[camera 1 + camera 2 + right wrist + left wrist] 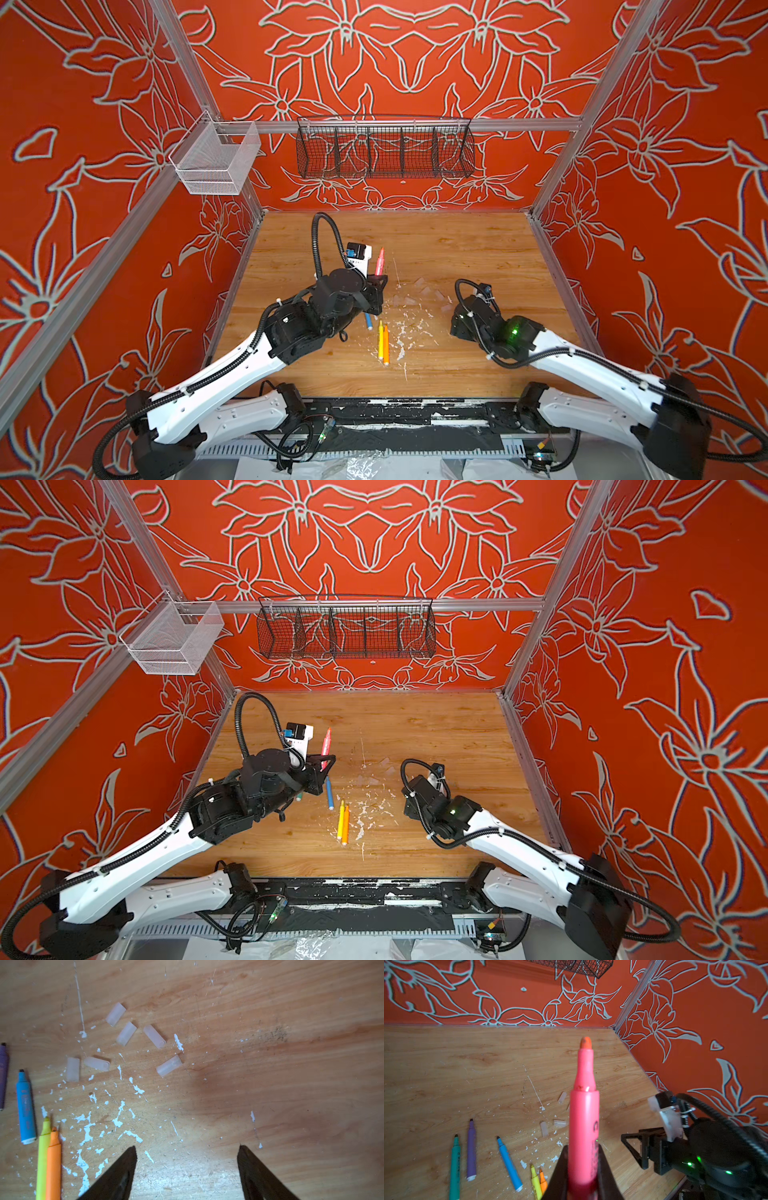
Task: Insert the pens into the pen caps
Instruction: 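Withdraw the right gripper from the pink marker and lower it toward the caps, then position the right gripper over a translucent pen cap while the left holds the marker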
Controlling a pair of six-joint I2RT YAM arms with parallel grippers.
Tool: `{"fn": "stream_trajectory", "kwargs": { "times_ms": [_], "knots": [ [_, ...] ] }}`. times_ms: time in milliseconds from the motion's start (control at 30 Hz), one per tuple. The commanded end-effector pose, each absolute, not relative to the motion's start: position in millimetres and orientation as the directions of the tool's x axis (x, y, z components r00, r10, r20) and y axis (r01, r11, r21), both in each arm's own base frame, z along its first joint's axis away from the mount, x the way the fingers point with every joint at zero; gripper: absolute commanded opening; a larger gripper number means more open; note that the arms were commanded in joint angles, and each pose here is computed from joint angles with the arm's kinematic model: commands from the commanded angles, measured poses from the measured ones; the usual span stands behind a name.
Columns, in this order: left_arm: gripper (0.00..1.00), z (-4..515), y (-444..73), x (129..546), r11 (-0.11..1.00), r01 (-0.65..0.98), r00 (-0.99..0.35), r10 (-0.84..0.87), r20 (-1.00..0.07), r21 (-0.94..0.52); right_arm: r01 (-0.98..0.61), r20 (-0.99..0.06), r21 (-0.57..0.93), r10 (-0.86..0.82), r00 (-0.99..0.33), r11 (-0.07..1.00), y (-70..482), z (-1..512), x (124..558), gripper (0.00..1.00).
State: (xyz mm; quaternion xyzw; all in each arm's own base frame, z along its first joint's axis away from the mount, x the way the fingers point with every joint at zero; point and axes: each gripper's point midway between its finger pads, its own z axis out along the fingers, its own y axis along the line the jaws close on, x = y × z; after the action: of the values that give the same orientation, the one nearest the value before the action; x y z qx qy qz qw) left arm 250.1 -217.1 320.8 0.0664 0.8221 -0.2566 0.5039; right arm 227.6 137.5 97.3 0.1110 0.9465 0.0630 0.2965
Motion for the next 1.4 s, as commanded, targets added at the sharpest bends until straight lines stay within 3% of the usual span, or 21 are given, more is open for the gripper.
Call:
{"fn": "stream_trajectory", "kwargs": {
  "times_ms": [0, 300, 633, 1367],
  "knots": [
    [0.0, 334, -216, 247, 0.828, 0.402, -0.434, -0.204, -0.877, -0.392, 0.137, -0.514, 0.191, 0.218, -0.83, 0.972, 155, 93, 240, 0.78],
    [0.0, 334, -214, 254, 0.847, 0.389, -0.418, -0.189, -0.888, -0.363, 0.155, -0.452, -0.011, 0.134, -0.882, 0.988, 159, 68, 281, 0.76],
    [0.0, 331, -220, 256, 0.833, 0.428, -0.454, -0.136, -0.88, -0.35, 0.19, -0.389, -0.092, 0.14, -0.91, 0.978, 152, 42, 307, 0.73],
    [0.0, 339, -200, 252, 0.849, 0.391, -0.414, -0.183, -0.892, -0.356, 0.253, -0.356, -0.18, 0.177, -0.918, 0.951, 110, 14, 279, 0.71]
  ]
}}
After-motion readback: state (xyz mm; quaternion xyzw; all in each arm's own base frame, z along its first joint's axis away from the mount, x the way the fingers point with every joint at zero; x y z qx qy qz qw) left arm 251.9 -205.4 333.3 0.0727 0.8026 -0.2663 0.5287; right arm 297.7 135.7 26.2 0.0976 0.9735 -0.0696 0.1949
